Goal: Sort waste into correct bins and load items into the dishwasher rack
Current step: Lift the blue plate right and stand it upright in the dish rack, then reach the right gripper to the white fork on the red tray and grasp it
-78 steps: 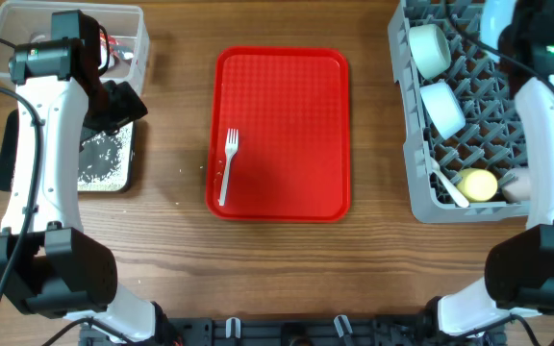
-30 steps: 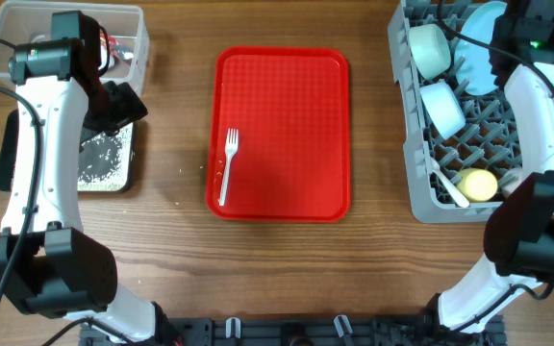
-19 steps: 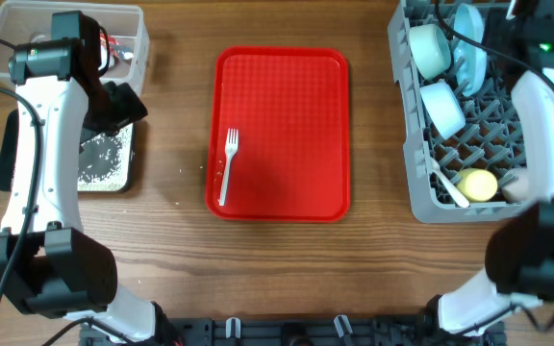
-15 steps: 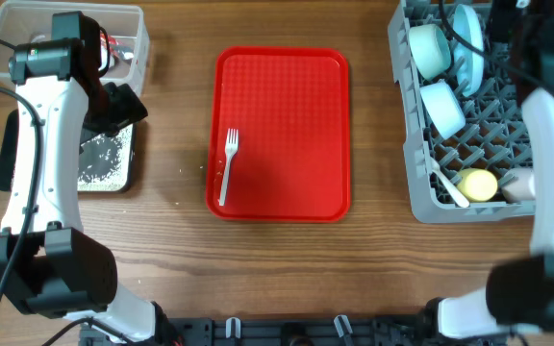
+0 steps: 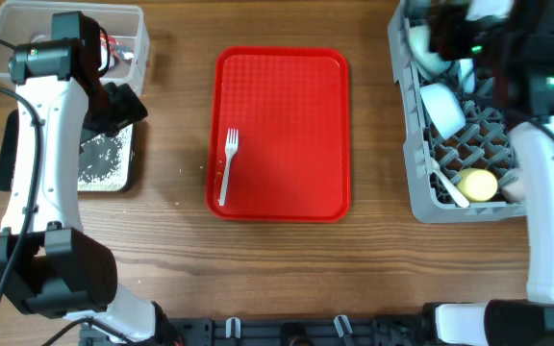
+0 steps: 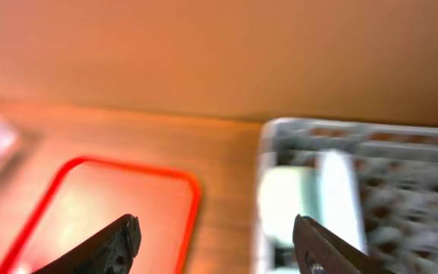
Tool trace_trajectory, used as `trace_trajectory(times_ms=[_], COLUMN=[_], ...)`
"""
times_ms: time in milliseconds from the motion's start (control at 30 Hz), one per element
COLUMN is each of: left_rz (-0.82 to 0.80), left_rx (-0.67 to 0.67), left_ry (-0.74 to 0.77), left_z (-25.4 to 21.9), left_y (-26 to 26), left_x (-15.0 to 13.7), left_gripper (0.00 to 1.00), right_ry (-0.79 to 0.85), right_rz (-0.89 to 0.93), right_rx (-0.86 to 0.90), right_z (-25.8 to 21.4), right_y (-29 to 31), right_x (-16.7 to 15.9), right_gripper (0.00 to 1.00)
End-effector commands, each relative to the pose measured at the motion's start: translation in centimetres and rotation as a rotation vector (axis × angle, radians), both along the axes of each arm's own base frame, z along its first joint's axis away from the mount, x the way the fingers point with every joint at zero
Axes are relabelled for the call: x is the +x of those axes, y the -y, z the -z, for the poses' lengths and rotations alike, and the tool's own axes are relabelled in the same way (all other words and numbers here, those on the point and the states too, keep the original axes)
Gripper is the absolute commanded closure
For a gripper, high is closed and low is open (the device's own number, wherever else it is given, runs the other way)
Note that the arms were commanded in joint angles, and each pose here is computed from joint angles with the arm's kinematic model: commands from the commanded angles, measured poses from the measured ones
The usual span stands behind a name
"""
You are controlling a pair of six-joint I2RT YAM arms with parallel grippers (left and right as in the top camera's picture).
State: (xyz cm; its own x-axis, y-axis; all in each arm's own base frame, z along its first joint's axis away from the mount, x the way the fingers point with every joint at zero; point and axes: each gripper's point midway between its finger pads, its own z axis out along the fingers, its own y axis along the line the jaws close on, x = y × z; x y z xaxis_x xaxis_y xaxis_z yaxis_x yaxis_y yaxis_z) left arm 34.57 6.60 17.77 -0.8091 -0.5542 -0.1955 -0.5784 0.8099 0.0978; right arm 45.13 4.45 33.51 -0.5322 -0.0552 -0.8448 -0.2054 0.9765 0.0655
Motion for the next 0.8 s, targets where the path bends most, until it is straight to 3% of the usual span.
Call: trace_trajectory(times_ms=[0, 467, 767], left_rz=[0.006, -0.018, -0.056], left_rx=[-0.005, 0.023, 0.025], left_ry=[-0.007, 0.035, 0.045], left_z=[0.2, 0.0, 0.0], left_y=[0.0, -1.3, -2.6], left_x=[0.1, 1.0, 0.9], left_gripper=[0.00, 0.00, 0.00], right_ry=[-0.068, -0.571, -0.559], right_rz=[-0.156, -0.556, -0.629], right_rx=[0.039, -0.041, -0.013], right_z=[1.5, 18.1, 25.9], right_y=[-6.2, -24.1, -32.0], right_x=[-1.4, -8.7, -7.7], right_gripper=[0.30, 0.29, 0.27])
